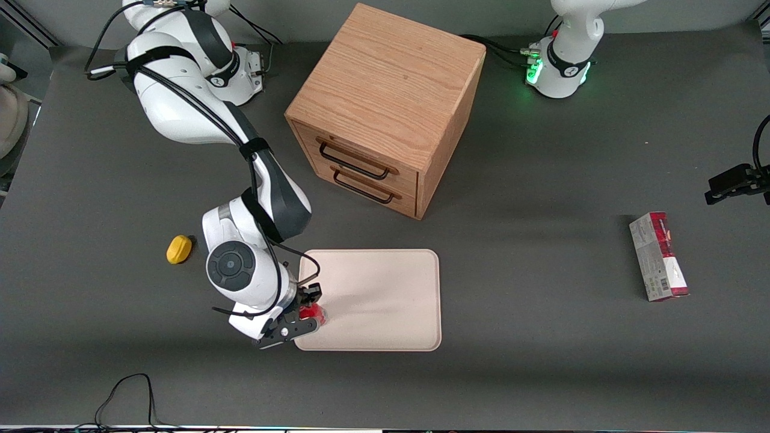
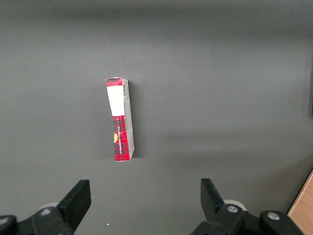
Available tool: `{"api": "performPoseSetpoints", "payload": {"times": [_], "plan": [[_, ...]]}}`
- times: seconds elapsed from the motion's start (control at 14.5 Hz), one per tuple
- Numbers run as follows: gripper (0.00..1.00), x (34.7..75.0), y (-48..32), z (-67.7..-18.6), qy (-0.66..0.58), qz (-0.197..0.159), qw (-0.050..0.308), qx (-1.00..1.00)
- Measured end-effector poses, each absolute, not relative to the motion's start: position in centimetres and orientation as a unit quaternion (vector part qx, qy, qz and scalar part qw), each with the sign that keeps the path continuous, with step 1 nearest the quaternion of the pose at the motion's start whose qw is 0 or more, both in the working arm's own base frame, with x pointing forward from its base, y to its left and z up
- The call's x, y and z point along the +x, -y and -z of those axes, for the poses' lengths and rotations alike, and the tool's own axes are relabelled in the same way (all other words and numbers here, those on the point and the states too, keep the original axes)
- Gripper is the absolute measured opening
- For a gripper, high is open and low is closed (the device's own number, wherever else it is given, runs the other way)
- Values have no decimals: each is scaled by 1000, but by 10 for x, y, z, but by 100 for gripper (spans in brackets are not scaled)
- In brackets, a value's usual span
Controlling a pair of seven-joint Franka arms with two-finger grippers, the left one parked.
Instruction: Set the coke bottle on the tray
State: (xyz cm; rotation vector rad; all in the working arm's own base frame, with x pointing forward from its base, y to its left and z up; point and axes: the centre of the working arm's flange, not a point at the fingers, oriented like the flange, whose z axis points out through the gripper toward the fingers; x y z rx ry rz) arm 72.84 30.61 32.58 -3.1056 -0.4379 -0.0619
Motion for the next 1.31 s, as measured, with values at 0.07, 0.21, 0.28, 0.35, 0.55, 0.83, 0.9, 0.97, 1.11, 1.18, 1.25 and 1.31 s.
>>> {"api": "performPoseSetpoints", "payload": {"times": [0.07, 0.21, 0.28, 0.35, 0.55, 0.83, 0.9, 0.97, 1.11, 1.18, 1.25, 1.31], "plan": [[44, 728, -306, -326, 140, 20, 2, -990], [65, 729, -306, -328, 140, 23, 3, -990], [74, 730, -307, -334, 139, 27, 4, -990], [83, 730, -306, -342, 138, 31, 5, -990], [100, 722, -302, -379, 137, 19, -1, -990], [100, 698, -283, -455, 127, -11, -16, -992], [100, 690, -276, -475, 121, -20, -20, -992], [100, 683, -269, -492, 117, -29, -24, -992], [100, 671, -252, -527, 104, -29, -36, -993], [100, 666, -242, -542, 97, -26, -41, -994], [100, 662, -233, -553, 90, -24, -45, -995], [100, 656, -224, -563, 84, -23, -48, -995]]}}
